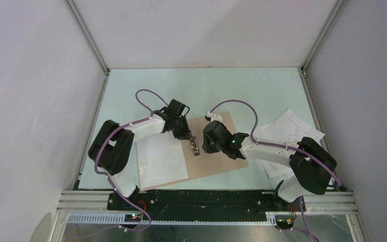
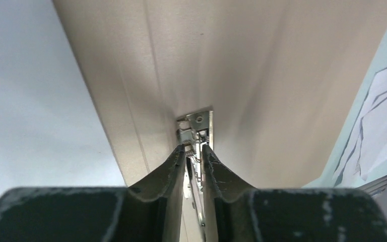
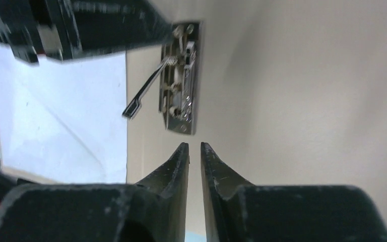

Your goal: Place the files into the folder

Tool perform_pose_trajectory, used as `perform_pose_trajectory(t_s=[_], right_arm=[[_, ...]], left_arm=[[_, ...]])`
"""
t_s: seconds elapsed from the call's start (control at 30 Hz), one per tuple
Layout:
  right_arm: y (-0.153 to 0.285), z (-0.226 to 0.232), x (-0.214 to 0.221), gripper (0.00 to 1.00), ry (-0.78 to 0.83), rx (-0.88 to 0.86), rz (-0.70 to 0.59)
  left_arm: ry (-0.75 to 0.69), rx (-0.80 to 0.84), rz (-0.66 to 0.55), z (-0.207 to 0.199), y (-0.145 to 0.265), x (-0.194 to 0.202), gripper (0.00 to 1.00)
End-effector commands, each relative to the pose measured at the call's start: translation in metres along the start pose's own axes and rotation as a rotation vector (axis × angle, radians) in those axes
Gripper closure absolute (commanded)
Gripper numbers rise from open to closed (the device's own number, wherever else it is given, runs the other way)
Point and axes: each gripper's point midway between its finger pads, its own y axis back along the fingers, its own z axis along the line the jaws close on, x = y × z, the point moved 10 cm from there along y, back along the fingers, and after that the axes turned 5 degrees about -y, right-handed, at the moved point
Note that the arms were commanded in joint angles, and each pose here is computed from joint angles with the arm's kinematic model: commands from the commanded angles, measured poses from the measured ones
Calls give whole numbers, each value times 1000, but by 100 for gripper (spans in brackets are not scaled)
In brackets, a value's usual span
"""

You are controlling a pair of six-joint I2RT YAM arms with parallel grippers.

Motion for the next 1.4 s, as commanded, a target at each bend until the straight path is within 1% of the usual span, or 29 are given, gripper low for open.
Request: perform_pose_trajectory(t_s=[0.0, 0.1, 0.3, 0.43, 0.57, 0.73, 0.83, 1.0, 1.17, 1.27, 1.37], right_arm=[[9, 20, 7, 83, -47, -225, 65], [7, 25, 16, 86, -51, -281, 125], [-6, 36, 15, 86, -122, -391, 153], [-24, 30, 1, 87, -181, -385, 136], [-41, 23, -18, 87, -196, -376, 103], [-58, 29, -40, 87, -194, -380, 86], [-66, 30, -47, 86, -205, -373, 87], [-84, 29, -52, 86, -224, -330, 98], [-97, 27, -53, 86, -225, -276, 103], [-99, 26, -61, 86, -221, -269, 88], [-87, 29, -74, 84, -207, -274, 54]], left_arm=[[-61, -9, -48, -11, 14, -12, 75], [-53, -10, -106, -13, 30, -26, 71], [-25, -42, -206, -1, 63, -44, 63], [-16, -50, -267, 9, 84, -44, 58], [-30, -40, -306, 13, 101, -37, 55], [-40, -38, -310, 21, 108, -22, 54], [-33, -67, -315, 29, 107, -15, 54], [-40, -84, -295, 39, 103, 1, 53], [-67, -84, -277, 36, 99, 11, 52], [-85, -87, -270, 32, 96, 16, 51], [-101, -93, -266, 24, 91, 16, 52]])
